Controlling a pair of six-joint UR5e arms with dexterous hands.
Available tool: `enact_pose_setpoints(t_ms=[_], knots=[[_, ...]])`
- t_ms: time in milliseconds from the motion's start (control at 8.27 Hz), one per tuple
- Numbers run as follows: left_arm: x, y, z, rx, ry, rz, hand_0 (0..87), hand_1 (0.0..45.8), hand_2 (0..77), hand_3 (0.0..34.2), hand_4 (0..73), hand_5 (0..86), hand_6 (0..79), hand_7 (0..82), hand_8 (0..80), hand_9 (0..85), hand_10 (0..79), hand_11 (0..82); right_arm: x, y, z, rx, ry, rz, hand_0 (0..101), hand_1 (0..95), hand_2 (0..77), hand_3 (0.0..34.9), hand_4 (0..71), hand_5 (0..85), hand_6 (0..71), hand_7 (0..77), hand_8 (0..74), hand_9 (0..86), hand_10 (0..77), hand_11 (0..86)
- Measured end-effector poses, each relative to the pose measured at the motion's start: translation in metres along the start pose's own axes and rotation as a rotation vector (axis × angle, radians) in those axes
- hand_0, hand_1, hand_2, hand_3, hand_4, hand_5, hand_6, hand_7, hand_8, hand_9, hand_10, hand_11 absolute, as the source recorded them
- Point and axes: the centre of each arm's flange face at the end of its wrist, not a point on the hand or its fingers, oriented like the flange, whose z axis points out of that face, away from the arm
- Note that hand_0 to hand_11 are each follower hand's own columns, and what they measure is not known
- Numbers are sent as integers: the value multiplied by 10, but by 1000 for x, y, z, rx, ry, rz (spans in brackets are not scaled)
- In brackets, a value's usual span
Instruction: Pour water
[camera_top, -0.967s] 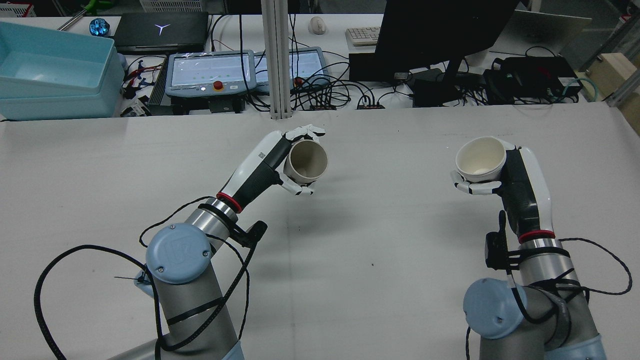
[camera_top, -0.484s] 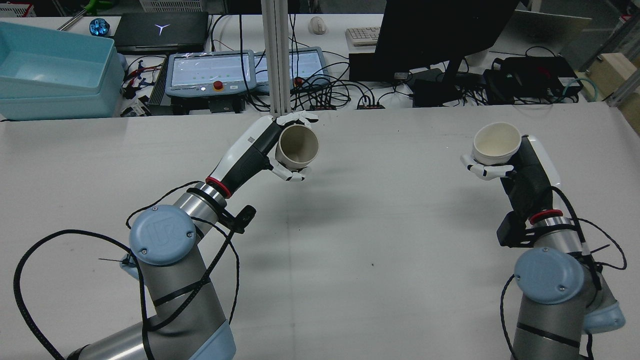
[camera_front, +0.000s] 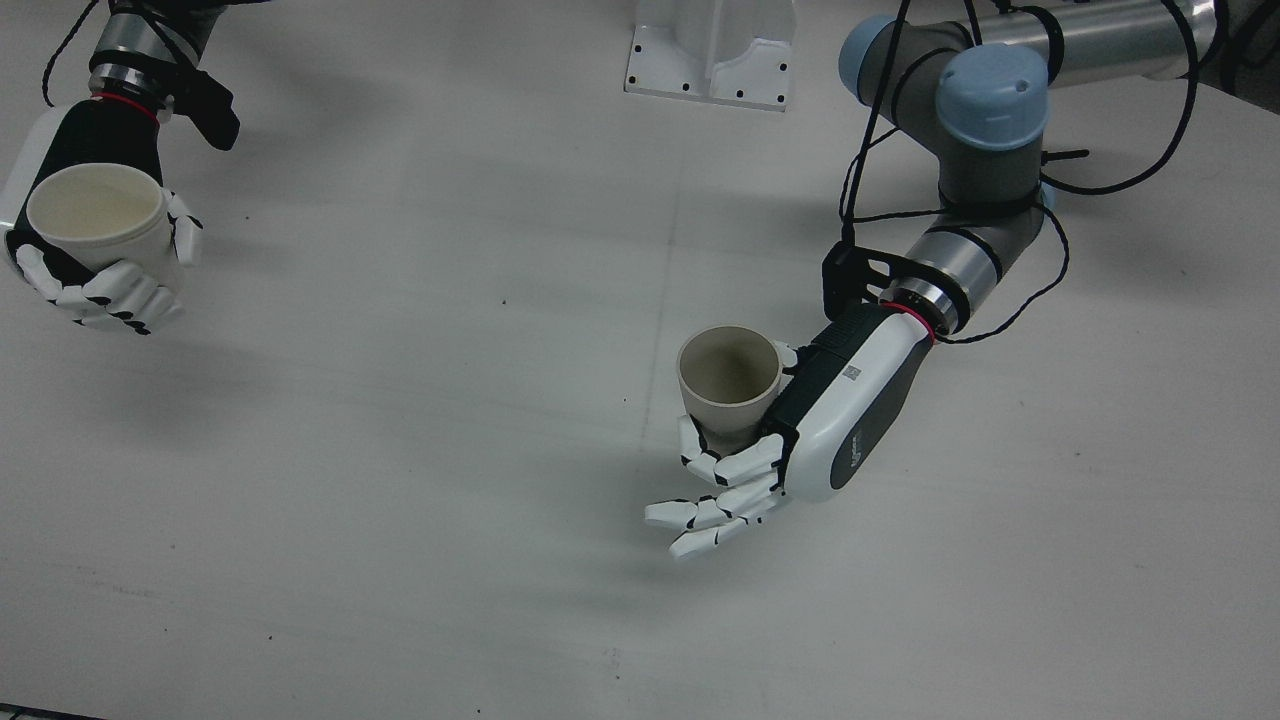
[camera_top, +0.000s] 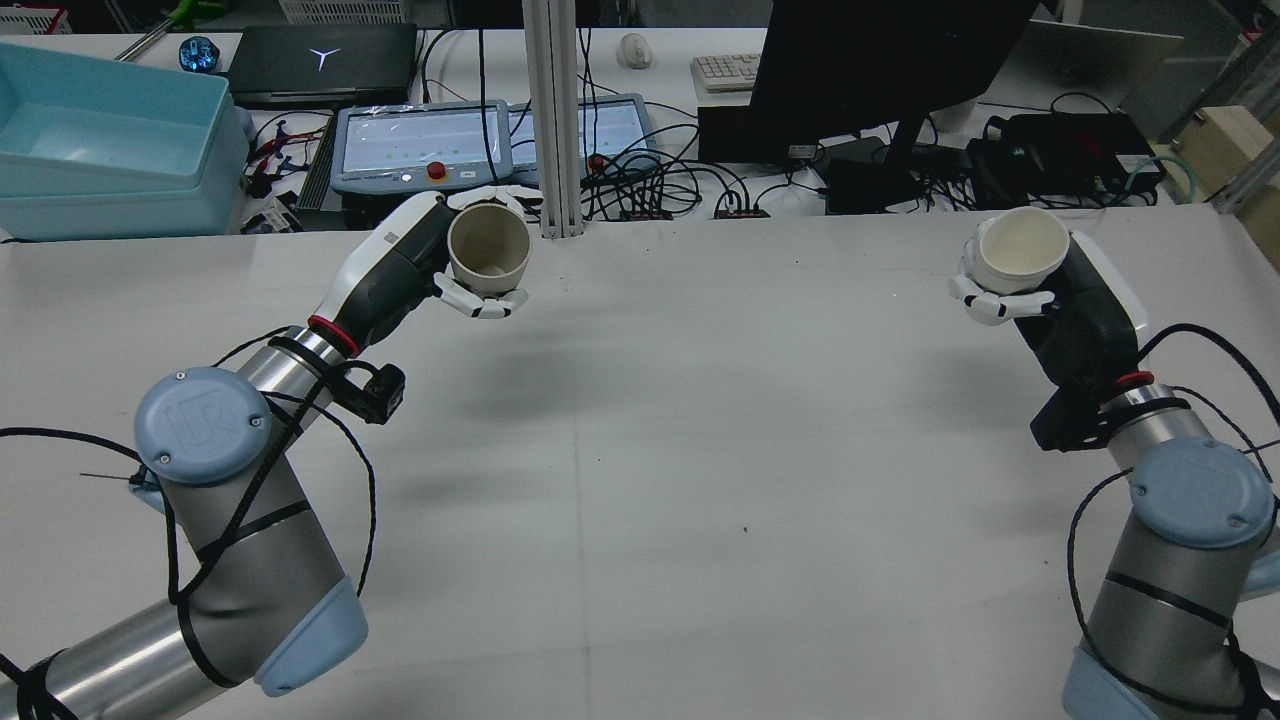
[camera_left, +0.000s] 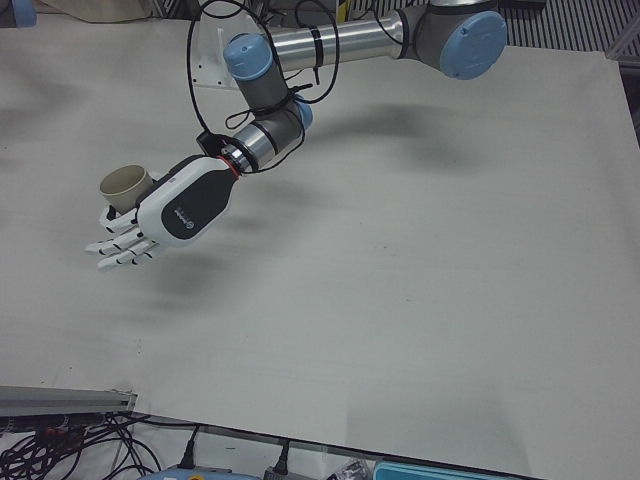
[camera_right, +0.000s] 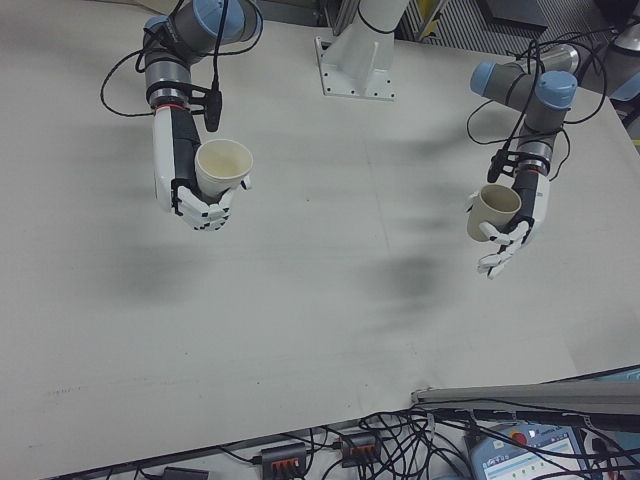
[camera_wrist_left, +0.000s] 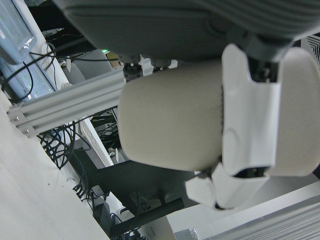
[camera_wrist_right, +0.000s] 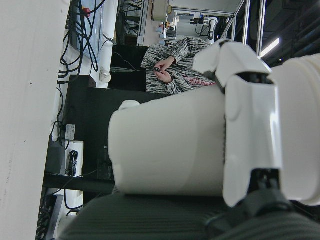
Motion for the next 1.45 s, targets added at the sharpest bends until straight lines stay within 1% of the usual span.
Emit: enact_pose_setpoints(t_ms=[121, 363, 484, 605, 726, 847, 967, 1088, 1209, 1330, 1451], knots=[[18, -30, -17, 5, 10, -17, 658, 196, 409, 0, 322, 562, 185, 224, 131, 109, 131, 213, -6, -10, -2, -7, 15, -4, 723, 196, 404, 0, 513, 562, 595, 562, 518, 556, 376, 529], [55, -99, -58, 28, 44, -42, 659, 196, 409, 0, 322, 562, 180, 224, 131, 109, 131, 213, -19, -43, -16, -13, 28, -14, 723, 191, 409, 0, 513, 573, 595, 562, 518, 556, 382, 540], [72, -129, -77, 37, 60, -53, 660, 196, 409, 0, 322, 562, 180, 224, 131, 109, 131, 213, -22, -62, -19, -24, 38, -24, 730, 185, 409, 0, 518, 573, 595, 562, 529, 556, 393, 545], [84, -151, -92, 38, 67, -54, 670, 196, 409, 0, 322, 562, 180, 224, 131, 109, 131, 213, -19, -86, -10, -44, 64, -32, 717, 175, 409, 0, 518, 573, 605, 562, 545, 556, 398, 556], [93, -175, -111, 38, 72, -51, 670, 196, 409, 0, 322, 567, 180, 229, 131, 114, 131, 213, -16, -115, 11, -78, 101, -36, 717, 175, 409, 0, 518, 573, 611, 562, 545, 556, 398, 556], [98, -196, -130, 41, 79, -49, 669, 196, 409, 0, 322, 567, 180, 229, 131, 114, 131, 213, -23, -134, 29, -101, 119, -44, 734, 169, 420, 0, 518, 573, 611, 562, 556, 556, 409, 556], [105, -218, -151, 45, 94, -46, 678, 196, 409, 0, 322, 567, 180, 224, 131, 109, 131, 213, -36, -147, 40, -111, 118, -54, 763, 169, 420, 0, 518, 573, 611, 562, 556, 551, 409, 556], [115, -243, -176, 53, 115, -45, 678, 196, 409, 0, 322, 567, 180, 229, 131, 114, 147, 224, -47, -157, 46, -112, 119, -63, 771, 169, 415, 0, 518, 573, 611, 562, 556, 551, 376, 551], [123, -269, -208, 64, 135, -48, 685, 196, 409, 0, 322, 567, 202, 240, 131, 114, 142, 224, -52, -172, 48, -105, 124, -74, 749, 169, 409, 0, 524, 573, 611, 562, 556, 551, 333, 485], [128, -295, -243, 83, 146, -44, 685, 196, 409, 0, 322, 567, 202, 240, 131, 114, 142, 224, -54, -190, 48, -93, 128, -86, 749, 169, 409, 0, 524, 573, 611, 562, 556, 551, 371, 529], [127, -324, -281, 104, 150, -38, 685, 196, 409, 0, 322, 567, 202, 235, 147, 125, 142, 224, -53, -215, 46, -82, 132, -99, 749, 169, 409, 0, 524, 573, 611, 562, 540, 562, 371, 524]])
